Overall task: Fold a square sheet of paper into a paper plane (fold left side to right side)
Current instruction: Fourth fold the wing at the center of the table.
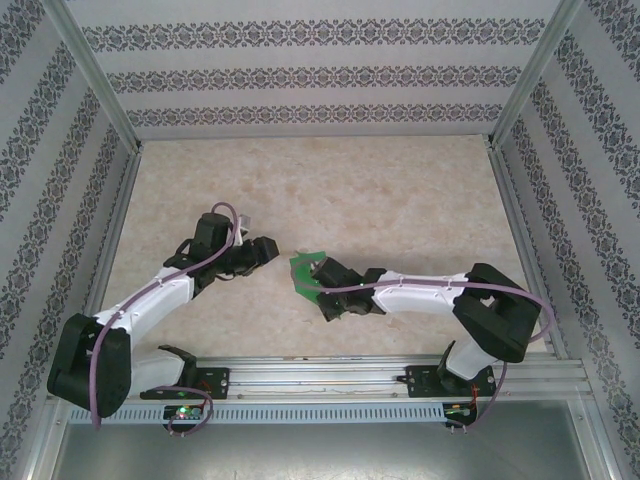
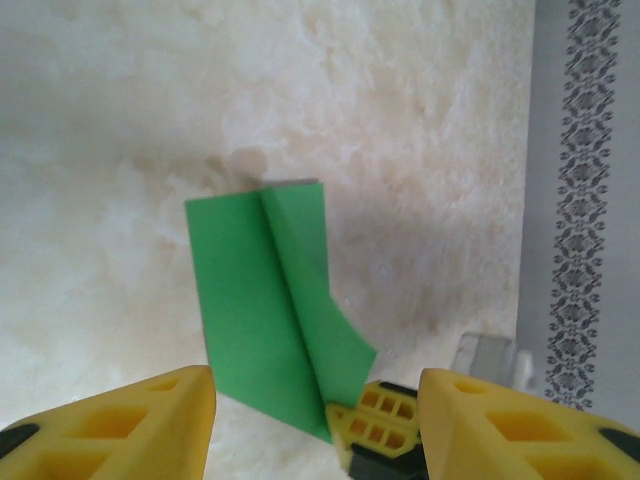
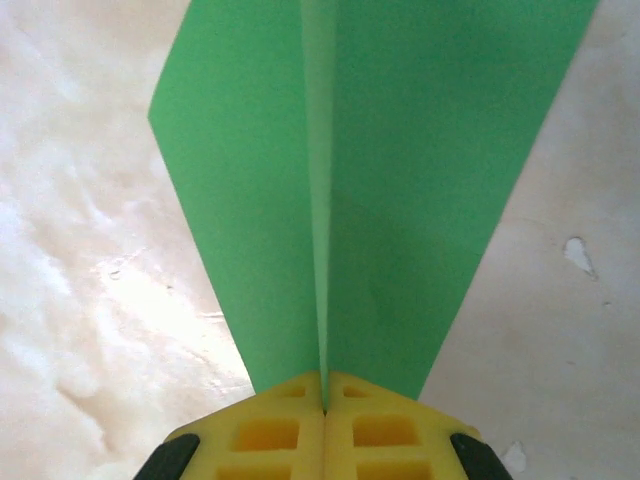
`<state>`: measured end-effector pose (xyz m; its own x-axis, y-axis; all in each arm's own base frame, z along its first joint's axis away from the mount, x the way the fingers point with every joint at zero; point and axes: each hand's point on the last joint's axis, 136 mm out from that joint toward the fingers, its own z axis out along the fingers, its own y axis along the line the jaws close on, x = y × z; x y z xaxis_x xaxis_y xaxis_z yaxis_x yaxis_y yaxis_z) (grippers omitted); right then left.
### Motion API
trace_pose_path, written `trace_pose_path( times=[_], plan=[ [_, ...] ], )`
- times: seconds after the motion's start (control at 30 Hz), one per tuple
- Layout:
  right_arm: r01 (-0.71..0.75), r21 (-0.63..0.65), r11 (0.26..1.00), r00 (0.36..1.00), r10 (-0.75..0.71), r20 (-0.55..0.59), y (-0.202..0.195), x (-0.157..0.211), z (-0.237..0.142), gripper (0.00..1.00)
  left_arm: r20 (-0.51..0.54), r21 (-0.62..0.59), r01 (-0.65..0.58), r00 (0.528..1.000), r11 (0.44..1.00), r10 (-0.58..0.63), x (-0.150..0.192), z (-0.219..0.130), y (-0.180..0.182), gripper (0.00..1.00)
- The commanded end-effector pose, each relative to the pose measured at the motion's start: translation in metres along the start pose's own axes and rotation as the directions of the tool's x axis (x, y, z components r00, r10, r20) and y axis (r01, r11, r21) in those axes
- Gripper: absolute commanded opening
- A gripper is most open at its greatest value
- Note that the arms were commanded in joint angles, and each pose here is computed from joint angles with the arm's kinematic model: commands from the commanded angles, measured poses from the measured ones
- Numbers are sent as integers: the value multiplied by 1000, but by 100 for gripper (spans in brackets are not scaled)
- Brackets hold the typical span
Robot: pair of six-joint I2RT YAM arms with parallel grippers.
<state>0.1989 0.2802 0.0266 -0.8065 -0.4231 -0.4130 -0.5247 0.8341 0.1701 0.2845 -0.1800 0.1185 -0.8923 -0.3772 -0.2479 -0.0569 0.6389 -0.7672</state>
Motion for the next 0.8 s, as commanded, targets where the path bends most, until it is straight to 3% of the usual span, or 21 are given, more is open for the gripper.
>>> trace_pose_path(
  times=[0.0, 0.33, 0.77],
  plan=[
    [-69, -161, 985, 997, 64, -37, 16, 4, -5, 0, -71, -32, 18, 997, 999, -21, 21, 2, 19, 55],
    [-210, -314, 926, 977, 194, -84, 18, 1, -1, 0, -129, -26, 28, 991, 999, -31, 37, 17, 21, 54],
    [-301, -369, 880, 954, 273, -128, 10, 4, 10, 0, -197, -51, 17, 980, 999, -27, 51, 50, 10, 51]
  ],
)
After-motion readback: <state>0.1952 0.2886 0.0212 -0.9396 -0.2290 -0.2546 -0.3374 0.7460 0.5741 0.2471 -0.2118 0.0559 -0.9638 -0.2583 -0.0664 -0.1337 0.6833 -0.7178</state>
